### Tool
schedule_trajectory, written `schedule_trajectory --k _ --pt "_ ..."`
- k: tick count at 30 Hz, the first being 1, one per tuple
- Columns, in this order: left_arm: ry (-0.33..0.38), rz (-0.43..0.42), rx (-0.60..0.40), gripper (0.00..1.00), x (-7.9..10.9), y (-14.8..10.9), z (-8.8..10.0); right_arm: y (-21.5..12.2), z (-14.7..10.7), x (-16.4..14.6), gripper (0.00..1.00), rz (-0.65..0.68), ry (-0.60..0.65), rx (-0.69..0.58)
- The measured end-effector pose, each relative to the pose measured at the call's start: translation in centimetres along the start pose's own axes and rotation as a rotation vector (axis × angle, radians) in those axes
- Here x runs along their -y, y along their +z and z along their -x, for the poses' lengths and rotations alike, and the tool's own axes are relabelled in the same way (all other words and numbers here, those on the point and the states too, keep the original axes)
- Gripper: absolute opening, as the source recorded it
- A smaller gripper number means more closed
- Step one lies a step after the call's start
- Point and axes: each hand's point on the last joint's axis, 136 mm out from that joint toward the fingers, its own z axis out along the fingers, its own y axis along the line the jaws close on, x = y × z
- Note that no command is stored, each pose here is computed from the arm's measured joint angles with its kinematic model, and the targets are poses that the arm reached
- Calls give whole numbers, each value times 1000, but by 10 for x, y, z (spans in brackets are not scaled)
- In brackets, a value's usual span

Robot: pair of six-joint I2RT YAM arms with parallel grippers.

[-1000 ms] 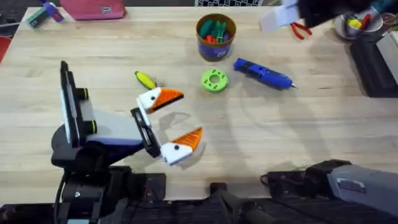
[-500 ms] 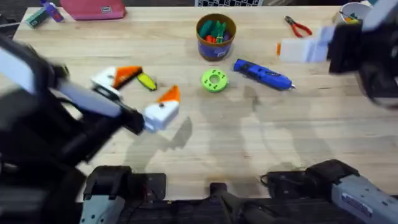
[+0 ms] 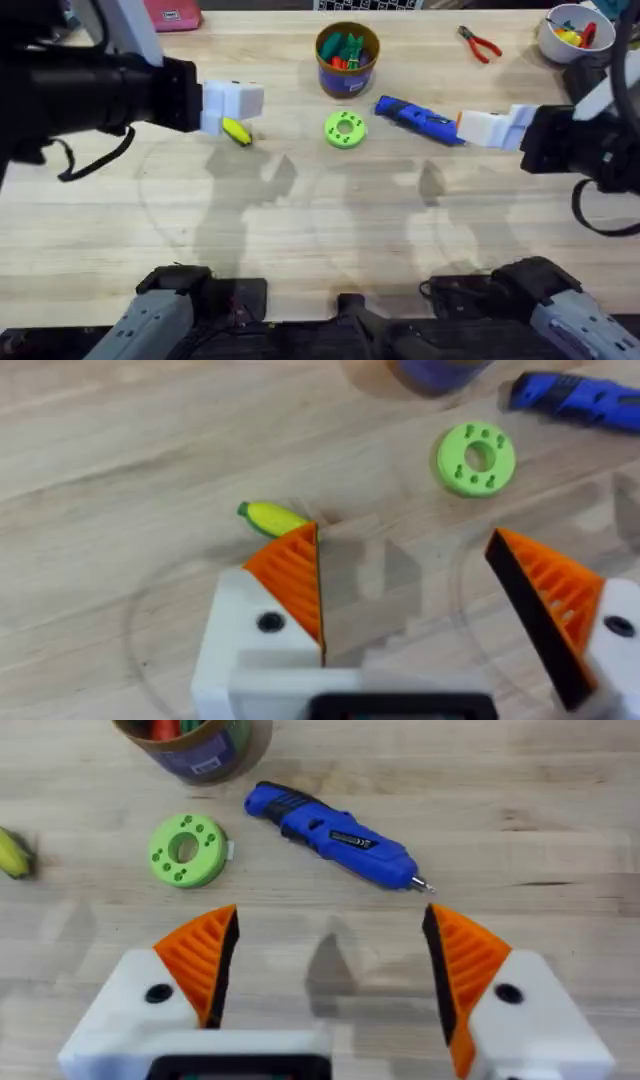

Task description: Pick up the gripper from the table and insert it into the empty holder that is missing its gripper. Then pick up a screw, insert it into the mounting hole, and use the screwdriver to tighten it. Finally, clean up the table by picking up the vegetable and placing it into the bucket.

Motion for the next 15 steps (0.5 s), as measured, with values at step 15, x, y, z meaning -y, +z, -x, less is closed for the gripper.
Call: schedule_trajectory --k 15 --pt "-543 331 -324 985 -69 56 -11 0 -2 2 994 -10 9 -6"
